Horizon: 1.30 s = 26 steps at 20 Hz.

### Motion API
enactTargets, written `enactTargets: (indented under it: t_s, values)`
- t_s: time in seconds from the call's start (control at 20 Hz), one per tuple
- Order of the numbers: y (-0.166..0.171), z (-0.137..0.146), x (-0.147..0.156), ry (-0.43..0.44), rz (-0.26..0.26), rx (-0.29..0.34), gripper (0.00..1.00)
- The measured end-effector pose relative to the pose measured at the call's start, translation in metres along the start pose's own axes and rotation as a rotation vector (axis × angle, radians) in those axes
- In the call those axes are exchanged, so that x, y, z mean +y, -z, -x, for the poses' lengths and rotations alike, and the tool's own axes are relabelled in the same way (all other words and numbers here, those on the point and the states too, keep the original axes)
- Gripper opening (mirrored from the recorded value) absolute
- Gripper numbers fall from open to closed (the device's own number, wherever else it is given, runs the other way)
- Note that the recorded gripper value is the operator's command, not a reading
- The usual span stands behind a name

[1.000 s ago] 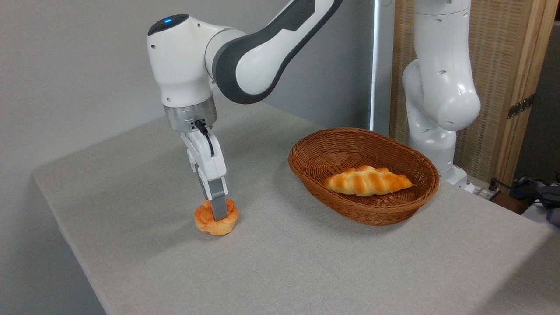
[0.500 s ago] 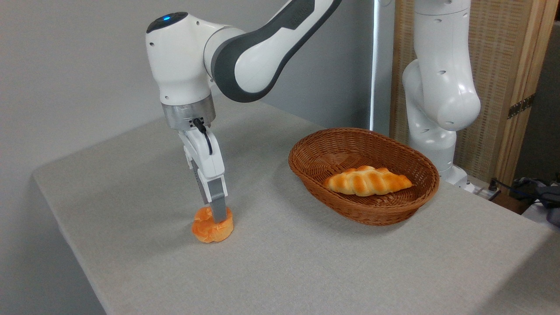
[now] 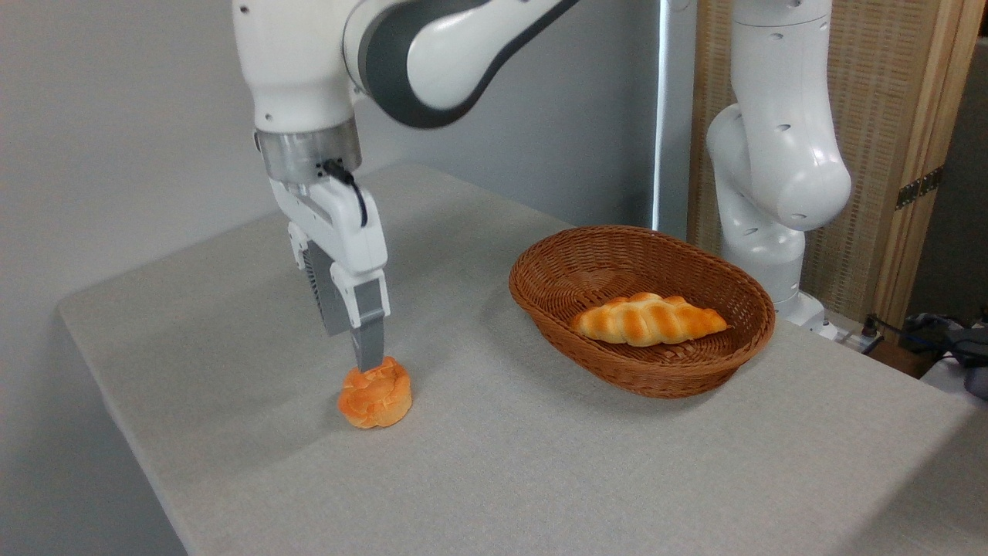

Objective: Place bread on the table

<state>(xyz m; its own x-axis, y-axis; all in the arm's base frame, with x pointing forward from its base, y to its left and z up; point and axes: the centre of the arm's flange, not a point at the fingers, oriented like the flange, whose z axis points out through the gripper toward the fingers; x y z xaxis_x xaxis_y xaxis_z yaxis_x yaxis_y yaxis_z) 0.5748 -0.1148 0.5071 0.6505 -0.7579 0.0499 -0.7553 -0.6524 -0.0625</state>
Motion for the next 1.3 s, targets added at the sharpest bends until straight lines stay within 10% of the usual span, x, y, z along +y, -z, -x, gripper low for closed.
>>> enactTargets:
  t_s: [0.65,1.3]
  values:
    - [0.084,0.040,-0.041,0.280,0.042,-0.060,1.00]
    - [0.094,0.058,-0.057,0.233,0.053,-0.062,1.00]
